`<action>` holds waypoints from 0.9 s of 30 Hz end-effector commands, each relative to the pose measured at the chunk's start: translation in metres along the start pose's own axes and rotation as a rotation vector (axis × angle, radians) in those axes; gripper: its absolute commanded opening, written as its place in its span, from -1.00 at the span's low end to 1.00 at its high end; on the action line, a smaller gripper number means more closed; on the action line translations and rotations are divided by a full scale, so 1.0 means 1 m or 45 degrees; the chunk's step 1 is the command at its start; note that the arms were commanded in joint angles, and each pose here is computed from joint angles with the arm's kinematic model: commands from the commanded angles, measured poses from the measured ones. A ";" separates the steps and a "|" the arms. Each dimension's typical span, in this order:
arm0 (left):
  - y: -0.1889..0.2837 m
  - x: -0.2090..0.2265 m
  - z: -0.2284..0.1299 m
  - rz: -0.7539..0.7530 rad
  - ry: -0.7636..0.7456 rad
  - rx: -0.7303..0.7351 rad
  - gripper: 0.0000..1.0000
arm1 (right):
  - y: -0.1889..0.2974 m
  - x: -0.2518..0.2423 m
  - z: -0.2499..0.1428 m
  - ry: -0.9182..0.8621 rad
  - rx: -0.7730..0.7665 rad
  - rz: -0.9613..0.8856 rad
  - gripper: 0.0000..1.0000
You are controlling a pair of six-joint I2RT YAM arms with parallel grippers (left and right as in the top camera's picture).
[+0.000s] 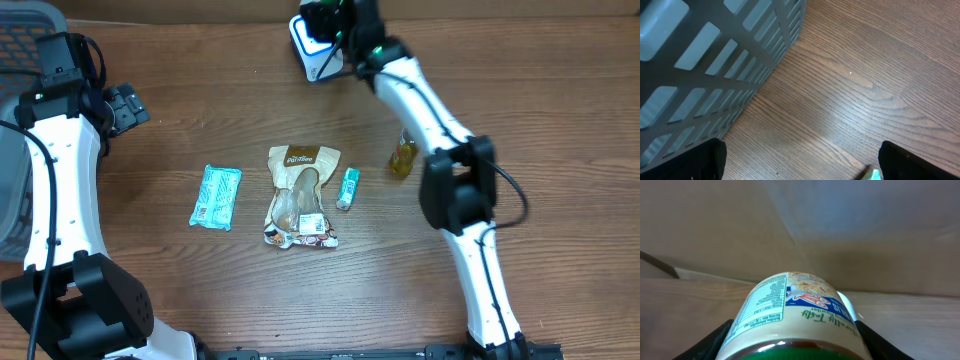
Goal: Scan the item barcode
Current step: 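Carry the jar right and lower it onto the table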
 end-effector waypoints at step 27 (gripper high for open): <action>0.007 0.003 0.008 0.003 0.003 -0.042 0.99 | 0.263 -0.202 -0.151 -0.776 1.374 -0.647 -0.77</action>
Point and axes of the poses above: each gripper's point midway between its finger pads, its own y axis back along the fingers, its own x axis along the line the jaws close on, z = x × y, the point moved 8 cm from there along y, back along the fingers, and after that the axes turned 11 degrees about y, right-handed, at the moved point
